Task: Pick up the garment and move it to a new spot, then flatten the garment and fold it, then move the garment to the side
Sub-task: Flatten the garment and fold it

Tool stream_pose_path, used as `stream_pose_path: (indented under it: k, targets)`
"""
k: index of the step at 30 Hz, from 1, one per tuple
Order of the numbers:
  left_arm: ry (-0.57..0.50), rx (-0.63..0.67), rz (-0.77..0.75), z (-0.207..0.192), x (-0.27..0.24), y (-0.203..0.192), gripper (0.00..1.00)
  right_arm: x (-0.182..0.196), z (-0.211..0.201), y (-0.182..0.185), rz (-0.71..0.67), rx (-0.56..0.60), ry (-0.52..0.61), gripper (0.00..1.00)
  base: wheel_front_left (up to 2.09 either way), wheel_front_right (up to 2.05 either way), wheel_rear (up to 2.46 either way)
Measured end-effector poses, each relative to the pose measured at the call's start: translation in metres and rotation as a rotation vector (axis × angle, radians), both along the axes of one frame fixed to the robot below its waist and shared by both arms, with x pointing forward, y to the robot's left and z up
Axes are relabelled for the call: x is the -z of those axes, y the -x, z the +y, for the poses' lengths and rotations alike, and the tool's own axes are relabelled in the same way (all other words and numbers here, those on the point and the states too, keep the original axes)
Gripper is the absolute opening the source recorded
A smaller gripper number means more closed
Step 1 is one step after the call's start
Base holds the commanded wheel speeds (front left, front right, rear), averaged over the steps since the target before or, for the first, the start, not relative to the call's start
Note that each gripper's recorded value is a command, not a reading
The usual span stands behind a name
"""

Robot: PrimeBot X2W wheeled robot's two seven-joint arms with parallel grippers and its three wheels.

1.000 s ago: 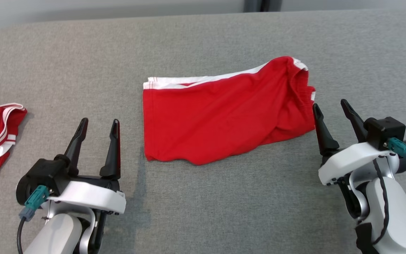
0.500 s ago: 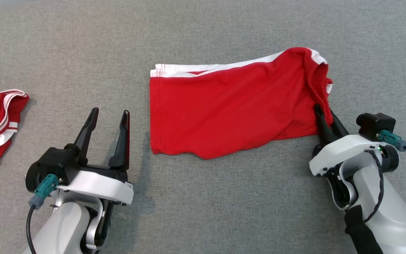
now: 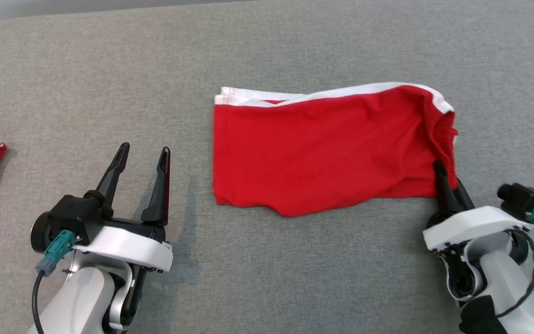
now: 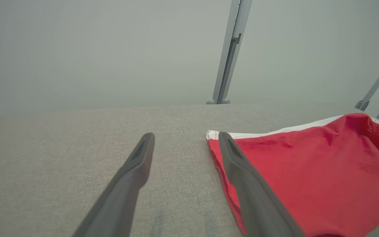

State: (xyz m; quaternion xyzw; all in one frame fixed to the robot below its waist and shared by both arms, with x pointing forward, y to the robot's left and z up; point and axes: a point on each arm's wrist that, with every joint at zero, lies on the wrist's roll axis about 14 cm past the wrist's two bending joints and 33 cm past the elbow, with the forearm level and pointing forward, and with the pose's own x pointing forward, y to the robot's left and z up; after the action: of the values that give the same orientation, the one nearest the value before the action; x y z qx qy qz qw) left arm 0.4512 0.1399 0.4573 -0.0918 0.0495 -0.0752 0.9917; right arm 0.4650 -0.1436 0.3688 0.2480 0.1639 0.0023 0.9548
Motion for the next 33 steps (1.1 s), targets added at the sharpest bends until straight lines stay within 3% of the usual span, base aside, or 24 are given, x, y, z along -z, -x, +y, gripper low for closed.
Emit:
stream_pose_path:
  k: [3,8,15,21,27,33]
  targets:
    - [0.0,0.018,-0.002,-0.006,-0.002,-0.002,1.0,0.003,-0.016,0.009,0.028,0.046,-0.014,0.0,0.0,0.0,0.0]
    - [-0.004,0.044,-0.013,-0.014,-0.007,-0.003,1.0,-0.014,-0.004,0.009,0.023,-0.003,-0.093,0.0,0.0,0.0,0.0]
    - [-0.001,0.047,-0.026,-0.015,-0.015,0.003,1.0,-0.08,0.059,-0.004,-0.138,-0.205,-0.159,0.0,0.0,0.0,0.0]
    - [0.002,0.005,-0.033,-0.002,-0.021,0.011,1.0,-0.121,0.115,-0.01,-0.238,-0.412,-0.105,0.0,0.0,0.0,0.0]
    - [0.015,-0.047,-0.022,0.012,-0.02,0.022,1.0,-0.115,0.171,-0.003,-0.221,-0.603,-0.039,0.0,0.0,0.0,0.0]
    - [0.021,-0.1,-0.001,0.027,-0.014,0.032,1.0,-0.088,0.21,0.002,-0.15,-0.731,-0.004,0.0,0.0,0.0,0.0]
